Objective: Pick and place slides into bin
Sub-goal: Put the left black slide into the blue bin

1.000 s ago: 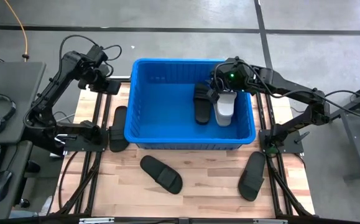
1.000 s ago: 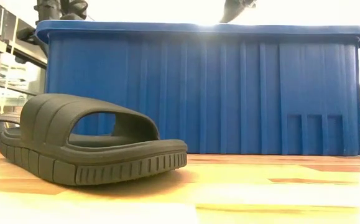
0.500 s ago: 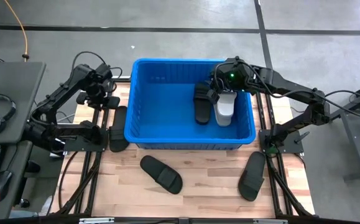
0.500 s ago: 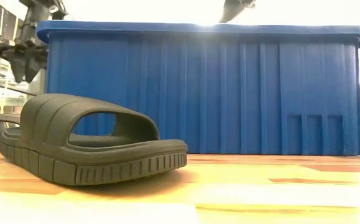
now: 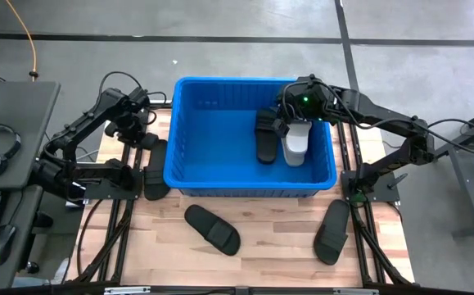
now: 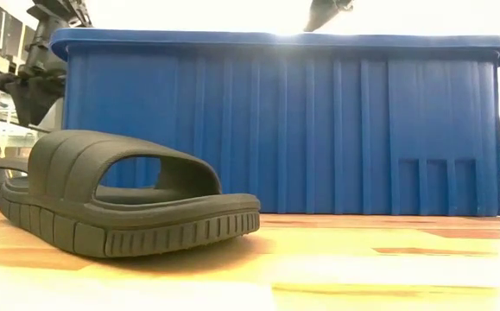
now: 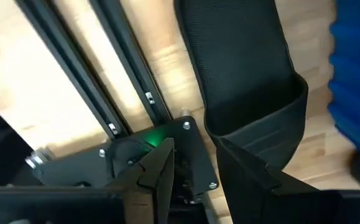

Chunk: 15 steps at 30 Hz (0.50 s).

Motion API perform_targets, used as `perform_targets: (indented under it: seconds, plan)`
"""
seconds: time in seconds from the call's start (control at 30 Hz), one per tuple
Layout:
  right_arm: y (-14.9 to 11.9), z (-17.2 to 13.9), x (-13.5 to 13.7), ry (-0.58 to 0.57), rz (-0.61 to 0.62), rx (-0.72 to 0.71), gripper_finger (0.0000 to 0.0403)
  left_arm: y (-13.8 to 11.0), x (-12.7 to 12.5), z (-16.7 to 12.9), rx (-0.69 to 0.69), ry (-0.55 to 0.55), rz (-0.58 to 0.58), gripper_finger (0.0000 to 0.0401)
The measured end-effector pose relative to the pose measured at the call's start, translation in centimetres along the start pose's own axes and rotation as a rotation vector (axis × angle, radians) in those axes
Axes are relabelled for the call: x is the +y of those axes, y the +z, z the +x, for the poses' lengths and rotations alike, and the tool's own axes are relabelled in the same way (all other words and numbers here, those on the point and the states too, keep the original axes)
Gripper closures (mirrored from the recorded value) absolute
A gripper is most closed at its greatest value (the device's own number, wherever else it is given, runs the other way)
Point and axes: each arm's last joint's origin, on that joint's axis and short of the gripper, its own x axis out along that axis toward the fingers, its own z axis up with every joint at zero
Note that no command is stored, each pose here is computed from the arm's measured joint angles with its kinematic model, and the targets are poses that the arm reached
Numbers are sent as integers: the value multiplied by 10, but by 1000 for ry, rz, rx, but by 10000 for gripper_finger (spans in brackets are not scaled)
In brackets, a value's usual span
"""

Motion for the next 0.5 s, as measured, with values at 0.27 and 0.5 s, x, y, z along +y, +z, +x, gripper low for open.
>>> perform_targets:
  seconds: [0.27,0.5]
  plan:
    - [0,0,0,0,0,0,297,6,-1,0,-63,-2,277,290]
    - [0,0,0,0,5,0,297,11,-2,-1,-117,-22,516,290]
